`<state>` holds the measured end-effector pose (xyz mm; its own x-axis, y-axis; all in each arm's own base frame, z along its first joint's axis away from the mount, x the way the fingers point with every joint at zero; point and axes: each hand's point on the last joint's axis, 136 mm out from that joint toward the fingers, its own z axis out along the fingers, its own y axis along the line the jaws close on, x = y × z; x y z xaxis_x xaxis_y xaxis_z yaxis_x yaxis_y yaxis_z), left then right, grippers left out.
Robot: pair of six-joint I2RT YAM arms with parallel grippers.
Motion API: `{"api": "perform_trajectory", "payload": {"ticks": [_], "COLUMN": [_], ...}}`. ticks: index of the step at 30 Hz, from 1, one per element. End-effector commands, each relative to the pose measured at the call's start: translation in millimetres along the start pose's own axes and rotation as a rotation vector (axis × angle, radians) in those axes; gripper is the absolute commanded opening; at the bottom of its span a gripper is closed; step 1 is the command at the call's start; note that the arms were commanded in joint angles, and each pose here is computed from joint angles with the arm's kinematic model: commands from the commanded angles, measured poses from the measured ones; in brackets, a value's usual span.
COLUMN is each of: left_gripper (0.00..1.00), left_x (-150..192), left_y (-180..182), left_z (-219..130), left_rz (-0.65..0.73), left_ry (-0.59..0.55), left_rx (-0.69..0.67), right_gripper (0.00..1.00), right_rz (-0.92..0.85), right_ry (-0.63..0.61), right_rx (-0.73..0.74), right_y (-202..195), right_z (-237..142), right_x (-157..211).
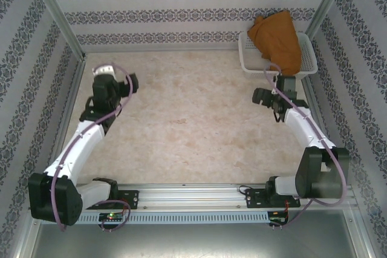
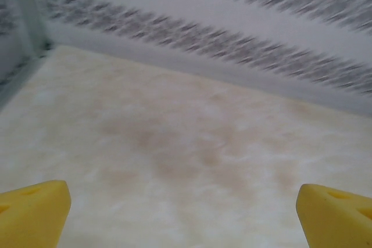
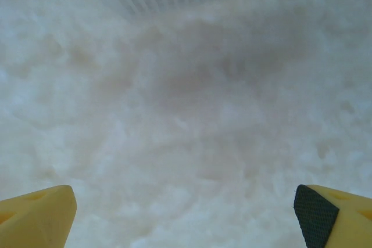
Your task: Roll up the long pants
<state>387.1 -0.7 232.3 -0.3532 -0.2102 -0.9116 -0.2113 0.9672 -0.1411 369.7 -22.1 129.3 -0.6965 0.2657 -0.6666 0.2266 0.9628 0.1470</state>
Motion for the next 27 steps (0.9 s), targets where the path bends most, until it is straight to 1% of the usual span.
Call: {"api": "perform_trajectory", "payload": {"ticks": [1, 3, 5, 7, 9, 12, 13, 14, 15, 18, 20, 21, 22, 23, 25, 26, 27], "left_gripper": [1.00, 1.00, 1.00, 1.00, 1.00, 1.00, 1.00, 1.00, 1.00, 1.00, 1.00, 1.00, 1.00, 1.00, 1.00, 1.00, 1.00], "left_x": [19, 48, 67, 75, 83, 103, 106, 104, 103, 105, 108, 110, 109, 112, 115, 119, 116], "left_y": [44, 50, 57, 63, 66, 69, 65, 62, 60, 56, 49, 46, 44, 42, 47, 47, 46], "left_z": [10, 17, 19, 19, 21, 31, 34, 38, 41, 51, 58, 61, 63, 65, 67, 66, 66], "left_rz": [0.141, 0.153, 0.138, 0.130, 0.129, 0.134, 0.146, 0.154, 0.159, 0.177, 0.197, 0.208, 0.220, 0.227, 0.192, 0.188, 0.187], "left_ry": [-0.068, -0.020, -0.009, -0.047, -0.082, -0.054, -0.024, -0.024, -0.031, 0.008, 0.043, 0.057, 0.058, 0.026, -0.026, 0.017, -0.022], "left_rx": [-0.210, -0.225, -0.240, -0.259, -0.249, -0.242, -0.222, -0.213, -0.200, -0.189, -0.156, -0.142, -0.130, -0.110, -0.089, -0.087, -0.079], "right_gripper": [0.98, 0.98, 0.98, 0.98, 0.98, 0.98, 0.98, 0.98, 0.98, 0.98, 0.98, 0.98, 0.98, 0.98, 0.98, 0.98, 0.98], "right_rz": [-0.037, -0.045, -0.036, -0.048, -0.058, -0.089, -0.094, -0.093, -0.094, -0.136, -0.148, -0.174, -0.194, -0.213, -0.216, -0.210, -0.209], "right_ry": [-0.231, -0.257, -0.292, -0.327, -0.350, -0.366, -0.393, -0.406, -0.406, -0.390, -0.431, -0.431, -0.424, -0.453, -0.453, -0.466, -0.475], "right_rx": [0.058, 0.115, 0.152, 0.155, 0.158, 0.161, 0.154, 0.141, 0.127, 0.100, 0.063, 0.067, 0.078, 0.088, 0.095, 0.083, 0.076], "right_y": [-10, -22, -30, -31, -31, -29, -27, -25, -22, -9, 2, 7, 10, 15, 14, 14, 13], "right_z": [-5, 3, 9, 12, 16, 20, 20, 20, 22, 27, 27, 30, 35, 36, 33, 31, 31], "right_x": [-25, -16, -8, -5, -3, -5, -8, -10, -12, -12, -16, -13, -11, -12, -9, -9, -7]}}
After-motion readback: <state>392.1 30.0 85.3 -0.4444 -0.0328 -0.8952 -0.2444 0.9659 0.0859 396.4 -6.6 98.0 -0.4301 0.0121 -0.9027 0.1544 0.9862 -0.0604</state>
